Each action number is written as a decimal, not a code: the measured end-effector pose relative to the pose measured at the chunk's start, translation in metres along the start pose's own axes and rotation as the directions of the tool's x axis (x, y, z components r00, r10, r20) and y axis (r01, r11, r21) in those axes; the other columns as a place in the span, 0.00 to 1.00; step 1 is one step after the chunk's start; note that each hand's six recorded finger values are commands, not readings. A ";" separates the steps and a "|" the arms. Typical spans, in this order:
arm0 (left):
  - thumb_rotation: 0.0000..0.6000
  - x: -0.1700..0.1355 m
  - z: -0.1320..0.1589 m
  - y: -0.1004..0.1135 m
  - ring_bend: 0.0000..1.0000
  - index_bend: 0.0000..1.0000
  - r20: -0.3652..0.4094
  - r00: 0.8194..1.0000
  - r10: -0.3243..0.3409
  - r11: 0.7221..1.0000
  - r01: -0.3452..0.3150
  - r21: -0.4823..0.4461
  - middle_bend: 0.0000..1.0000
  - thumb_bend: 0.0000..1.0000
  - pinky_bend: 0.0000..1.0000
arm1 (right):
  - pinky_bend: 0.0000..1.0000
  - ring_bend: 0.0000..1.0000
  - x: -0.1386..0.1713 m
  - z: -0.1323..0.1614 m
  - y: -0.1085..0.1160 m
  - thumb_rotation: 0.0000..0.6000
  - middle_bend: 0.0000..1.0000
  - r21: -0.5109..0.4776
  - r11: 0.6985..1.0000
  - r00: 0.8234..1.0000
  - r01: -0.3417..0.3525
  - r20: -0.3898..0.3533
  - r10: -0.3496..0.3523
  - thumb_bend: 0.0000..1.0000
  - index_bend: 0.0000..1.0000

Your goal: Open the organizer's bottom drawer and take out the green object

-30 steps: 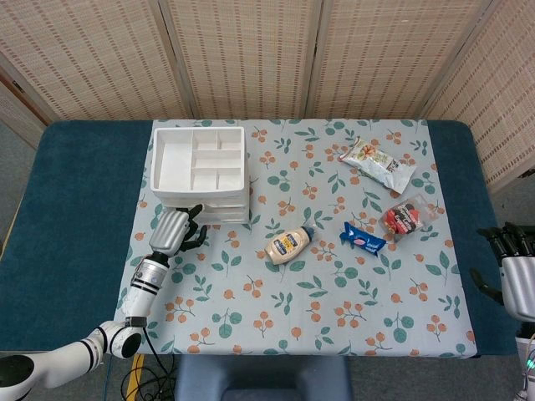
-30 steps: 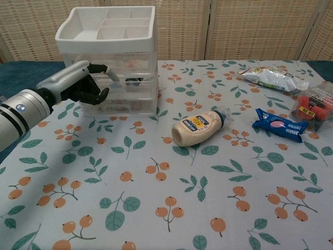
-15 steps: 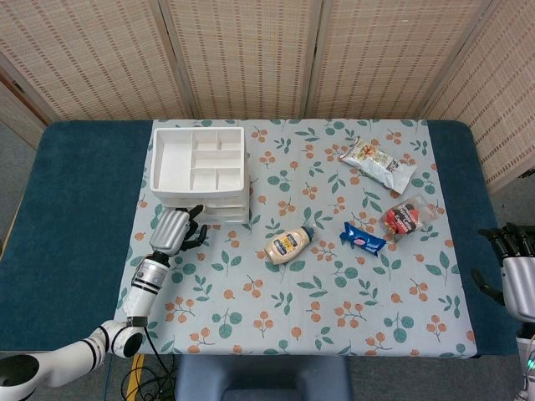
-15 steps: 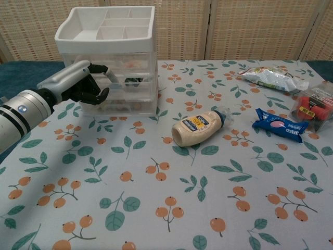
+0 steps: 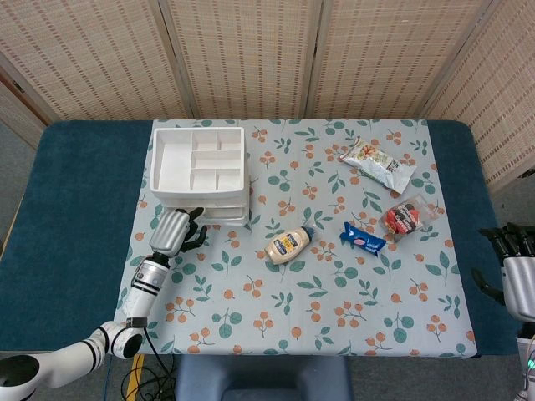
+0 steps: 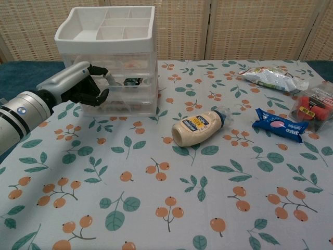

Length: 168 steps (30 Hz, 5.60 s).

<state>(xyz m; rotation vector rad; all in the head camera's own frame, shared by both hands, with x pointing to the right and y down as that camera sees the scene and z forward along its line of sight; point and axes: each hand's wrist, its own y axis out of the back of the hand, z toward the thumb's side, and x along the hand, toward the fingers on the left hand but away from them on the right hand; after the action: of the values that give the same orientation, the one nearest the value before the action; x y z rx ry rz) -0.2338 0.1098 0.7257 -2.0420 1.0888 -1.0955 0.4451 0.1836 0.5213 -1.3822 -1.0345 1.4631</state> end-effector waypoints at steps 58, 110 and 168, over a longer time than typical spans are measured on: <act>1.00 -0.048 0.010 0.000 1.00 0.44 0.025 0.999 -0.044 0.999 0.044 -0.008 0.96 0.54 1.00 | 0.25 0.16 0.001 0.000 -0.003 1.00 0.26 -0.019 1.000 1.000 -0.011 -0.007 0.011 0.29 0.20; 1.00 -0.079 0.017 -0.002 1.00 0.35 0.031 0.998 -0.055 0.998 0.055 -0.020 0.95 0.54 1.00 | 0.25 0.16 0.003 -0.004 -0.005 1.00 0.27 -0.027 1.000 1.000 -0.016 -0.003 0.015 0.29 0.20; 1.00 0.001 0.021 0.052 1.00 0.32 0.222 0.910 -0.350 0.879 0.238 0.412 0.98 0.75 1.00 | 0.25 0.16 0.007 -0.001 -0.003 1.00 0.27 -0.022 1.000 1.000 -0.013 -0.001 0.013 0.29 0.20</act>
<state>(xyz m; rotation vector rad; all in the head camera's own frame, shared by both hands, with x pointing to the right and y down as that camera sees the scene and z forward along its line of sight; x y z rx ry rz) -0.2351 0.0854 0.6755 -2.0073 0.3829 -1.0111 0.4462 0.1909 0.5220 -1.4078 -1.0459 1.4640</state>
